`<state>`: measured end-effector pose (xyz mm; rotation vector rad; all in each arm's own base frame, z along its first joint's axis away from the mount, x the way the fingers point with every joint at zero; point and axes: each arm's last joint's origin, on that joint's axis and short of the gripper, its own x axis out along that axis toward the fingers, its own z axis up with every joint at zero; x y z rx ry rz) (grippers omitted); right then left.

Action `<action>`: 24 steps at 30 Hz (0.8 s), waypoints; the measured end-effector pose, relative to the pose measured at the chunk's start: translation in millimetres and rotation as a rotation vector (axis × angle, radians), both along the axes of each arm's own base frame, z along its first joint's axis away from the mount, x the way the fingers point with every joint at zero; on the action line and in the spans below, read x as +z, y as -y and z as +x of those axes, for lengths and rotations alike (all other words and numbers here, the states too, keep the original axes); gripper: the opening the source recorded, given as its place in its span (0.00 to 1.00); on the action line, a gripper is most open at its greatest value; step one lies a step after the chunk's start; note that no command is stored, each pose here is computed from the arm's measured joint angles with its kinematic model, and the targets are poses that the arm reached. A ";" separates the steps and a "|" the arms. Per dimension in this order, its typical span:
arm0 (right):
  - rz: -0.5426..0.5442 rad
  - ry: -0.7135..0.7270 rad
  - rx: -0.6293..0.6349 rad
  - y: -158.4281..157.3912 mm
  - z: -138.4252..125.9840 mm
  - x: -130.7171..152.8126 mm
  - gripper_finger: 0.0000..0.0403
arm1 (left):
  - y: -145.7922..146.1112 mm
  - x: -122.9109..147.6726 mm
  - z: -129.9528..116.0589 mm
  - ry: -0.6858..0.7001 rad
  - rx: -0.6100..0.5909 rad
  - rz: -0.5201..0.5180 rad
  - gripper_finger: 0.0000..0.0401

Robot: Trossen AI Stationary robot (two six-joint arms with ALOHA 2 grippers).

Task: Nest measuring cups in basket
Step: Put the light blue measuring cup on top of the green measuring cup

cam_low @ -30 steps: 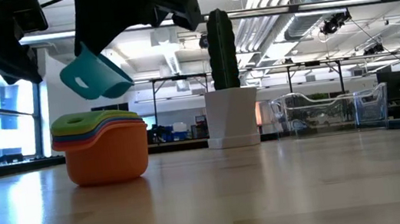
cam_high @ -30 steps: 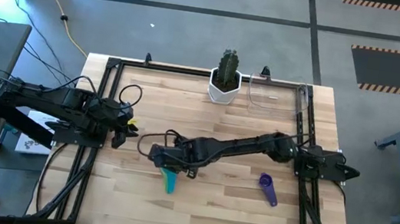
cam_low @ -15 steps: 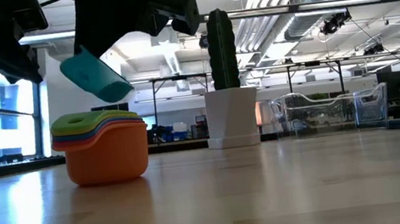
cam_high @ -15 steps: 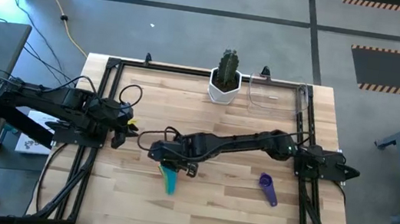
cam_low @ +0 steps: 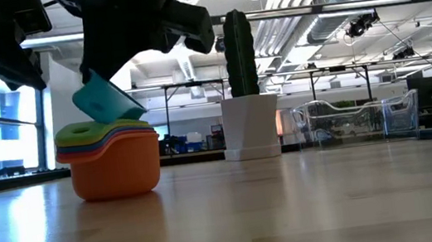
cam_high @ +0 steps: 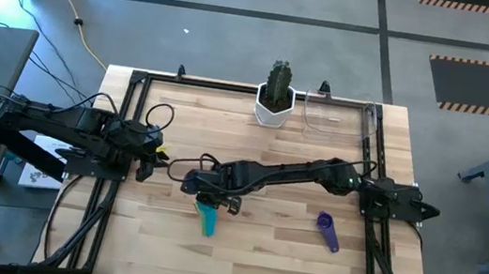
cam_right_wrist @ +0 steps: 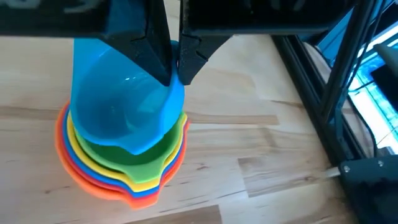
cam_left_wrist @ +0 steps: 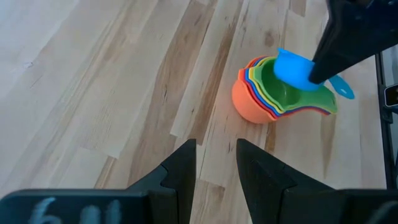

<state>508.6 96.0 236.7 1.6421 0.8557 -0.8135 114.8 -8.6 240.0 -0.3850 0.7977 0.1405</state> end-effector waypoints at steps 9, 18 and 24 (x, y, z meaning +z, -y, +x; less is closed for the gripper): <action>-0.010 -0.003 0.001 1.1 -0.3 -0.2 0.08 | 0.0 0.0 0.0 0.000 0.000 0.000 0.26; -0.029 0.002 -0.012 1.7 0.0 -0.1 0.18 | 0.0 0.0 0.0 0.000 0.000 0.000 0.26; -0.047 0.010 0.048 4.4 0.7 0.0 0.18 | 0.0 -0.1 -0.1 -0.002 0.000 0.000 0.26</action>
